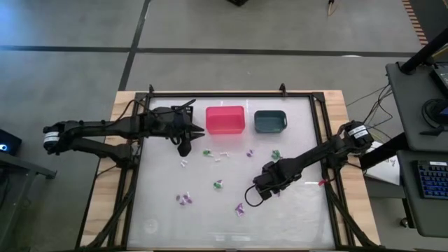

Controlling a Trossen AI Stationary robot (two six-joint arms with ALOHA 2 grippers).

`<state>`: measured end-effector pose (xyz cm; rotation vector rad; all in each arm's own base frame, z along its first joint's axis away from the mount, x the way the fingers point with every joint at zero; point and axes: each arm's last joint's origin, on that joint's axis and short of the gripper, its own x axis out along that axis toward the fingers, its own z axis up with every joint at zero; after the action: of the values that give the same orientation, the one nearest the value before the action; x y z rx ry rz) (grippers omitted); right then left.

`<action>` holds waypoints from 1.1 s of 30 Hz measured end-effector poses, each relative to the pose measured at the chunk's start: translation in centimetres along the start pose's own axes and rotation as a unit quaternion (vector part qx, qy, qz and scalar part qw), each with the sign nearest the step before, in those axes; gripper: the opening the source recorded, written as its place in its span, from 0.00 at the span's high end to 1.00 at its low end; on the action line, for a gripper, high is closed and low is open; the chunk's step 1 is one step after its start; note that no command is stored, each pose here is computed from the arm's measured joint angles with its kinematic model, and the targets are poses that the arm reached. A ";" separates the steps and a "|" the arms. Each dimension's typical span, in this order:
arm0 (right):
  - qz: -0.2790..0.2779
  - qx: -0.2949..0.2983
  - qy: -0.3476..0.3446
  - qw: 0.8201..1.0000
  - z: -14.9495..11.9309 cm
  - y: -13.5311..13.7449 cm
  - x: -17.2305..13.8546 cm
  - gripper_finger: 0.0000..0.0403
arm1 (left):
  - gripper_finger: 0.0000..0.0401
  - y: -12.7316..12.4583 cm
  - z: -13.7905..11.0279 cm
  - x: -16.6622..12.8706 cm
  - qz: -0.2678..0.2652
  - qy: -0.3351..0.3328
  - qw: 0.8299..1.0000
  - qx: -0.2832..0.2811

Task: Sort Halloween decoration
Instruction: Put the purple hat toy into the pink bin

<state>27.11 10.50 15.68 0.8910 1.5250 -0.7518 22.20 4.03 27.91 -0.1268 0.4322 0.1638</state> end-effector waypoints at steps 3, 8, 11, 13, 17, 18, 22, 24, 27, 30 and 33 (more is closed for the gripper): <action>0.000 -0.001 -0.003 1.000 0.0 0.0 0.0 0.96 | 0.83 0.0 0.0 0.0 0.000 0.000 1.000 -0.002; 0.000 -0.004 -0.004 1.000 0.0 0.0 0.0 0.98 | 0.83 0.0 0.0 0.0 0.000 0.000 1.000 -0.003; 0.000 -0.006 -0.008 1.000 0.0 0.0 -0.1 0.98 | 0.83 0.0 0.0 0.0 0.000 0.000 1.000 -0.004; 0.003 -0.007 -0.016 1.000 0.0 -0.1 -0.3 0.98 | 0.83 0.0 0.0 0.0 0.000 0.000 1.000 -0.004; 0.023 -0.017 -0.032 0.999 -0.1 -0.1 -1.6 0.98 | 0.83 0.0 0.0 0.0 0.000 0.000 1.000 -0.005; 0.029 -0.019 -0.039 0.999 -0.1 -0.1 -2.0 0.98 | 0.83 0.0 0.0 0.0 0.000 0.000 1.000 -0.006; 0.052 -0.031 -0.088 0.994 -0.1 -0.4 -3.7 0.98 | 0.83 0.0 0.0 0.0 0.000 0.000 1.000 -0.008; 0.061 -0.039 -0.122 0.990 0.0 -0.5 -4.5 0.98 | 0.83 0.0 0.0 0.0 0.000 0.000 1.000 -0.010; 0.068 -0.044 -0.176 0.981 0.4 -1.0 -5.6 0.98 | 0.83 0.0 0.0 0.0 0.000 0.000 1.000 -0.016; 0.069 -0.056 -0.232 0.969 1.1 -1.4 -6.6 0.98 | 0.83 0.0 0.0 0.0 0.000 0.000 1.000 -0.018; 0.078 -0.072 -0.283 0.953 2.1 -1.6 -7.6 0.98 | 0.83 -0.1 -0.1 0.0 -0.001 0.001 1.000 -0.021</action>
<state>27.24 6.93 22.90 0.6059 0.9738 -0.6952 22.21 3.97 27.82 -0.1687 0.4306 0.1701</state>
